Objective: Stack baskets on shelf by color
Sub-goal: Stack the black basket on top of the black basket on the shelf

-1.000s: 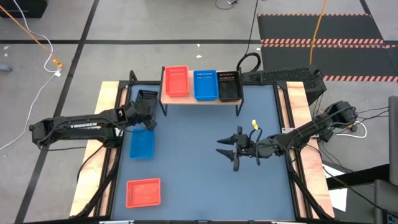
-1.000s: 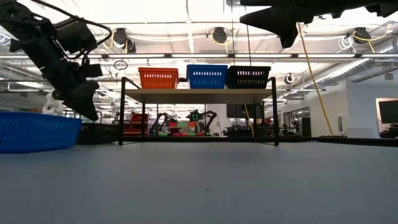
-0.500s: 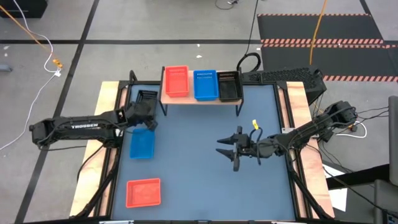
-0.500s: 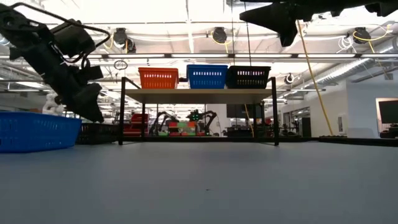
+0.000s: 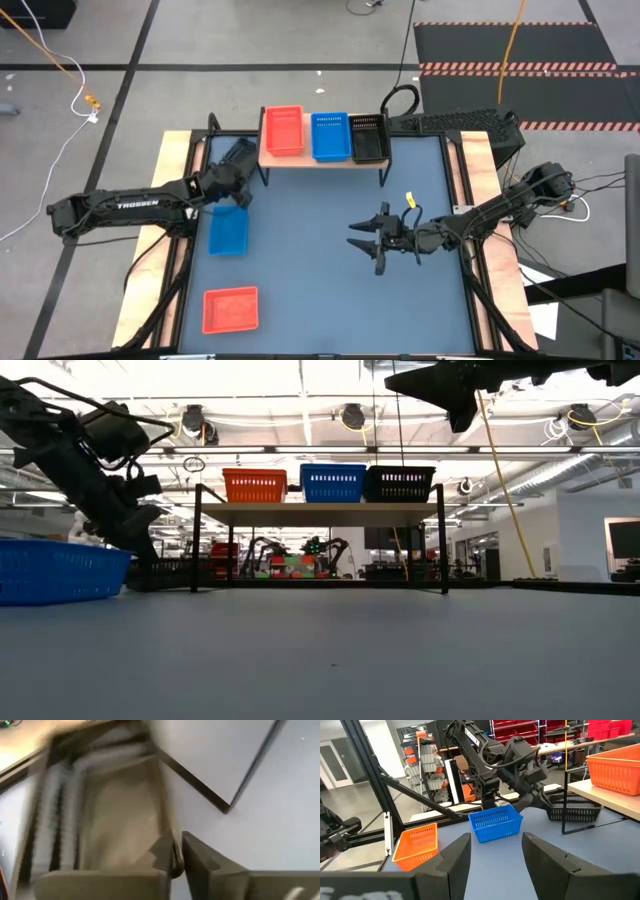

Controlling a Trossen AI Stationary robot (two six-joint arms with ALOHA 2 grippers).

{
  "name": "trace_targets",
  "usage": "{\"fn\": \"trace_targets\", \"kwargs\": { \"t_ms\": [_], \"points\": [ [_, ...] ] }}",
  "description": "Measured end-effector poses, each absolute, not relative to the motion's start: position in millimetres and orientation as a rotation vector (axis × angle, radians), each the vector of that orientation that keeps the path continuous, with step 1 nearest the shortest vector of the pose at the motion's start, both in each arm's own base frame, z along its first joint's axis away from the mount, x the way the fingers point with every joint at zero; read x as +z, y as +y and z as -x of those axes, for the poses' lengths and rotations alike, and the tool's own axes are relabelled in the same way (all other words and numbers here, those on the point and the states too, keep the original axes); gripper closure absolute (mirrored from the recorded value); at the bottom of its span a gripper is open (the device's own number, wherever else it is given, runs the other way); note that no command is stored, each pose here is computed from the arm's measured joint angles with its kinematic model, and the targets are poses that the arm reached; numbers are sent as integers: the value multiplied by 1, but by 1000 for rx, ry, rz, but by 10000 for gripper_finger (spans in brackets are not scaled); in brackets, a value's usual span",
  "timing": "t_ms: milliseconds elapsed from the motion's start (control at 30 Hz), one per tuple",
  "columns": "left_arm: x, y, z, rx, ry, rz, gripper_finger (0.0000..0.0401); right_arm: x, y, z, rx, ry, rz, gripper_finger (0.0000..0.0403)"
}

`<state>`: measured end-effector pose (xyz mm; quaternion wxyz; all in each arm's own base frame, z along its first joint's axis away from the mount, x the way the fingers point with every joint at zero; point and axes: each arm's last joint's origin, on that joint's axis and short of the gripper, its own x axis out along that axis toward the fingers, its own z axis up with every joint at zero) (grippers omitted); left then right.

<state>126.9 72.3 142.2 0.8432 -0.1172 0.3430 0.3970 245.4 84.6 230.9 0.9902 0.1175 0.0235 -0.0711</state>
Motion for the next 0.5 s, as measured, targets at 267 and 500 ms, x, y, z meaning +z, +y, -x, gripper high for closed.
{"fn": "trace_targets", "kwargs": {
  "t_ms": [267,500],
  "points": [
    [143,74,-126,913,693,283,374,231,85,-245,-143,47,-236,232],
    [147,79,-122,1124,604,283,393,231,85,-245,-142,47,-240,232]
  ]
}}
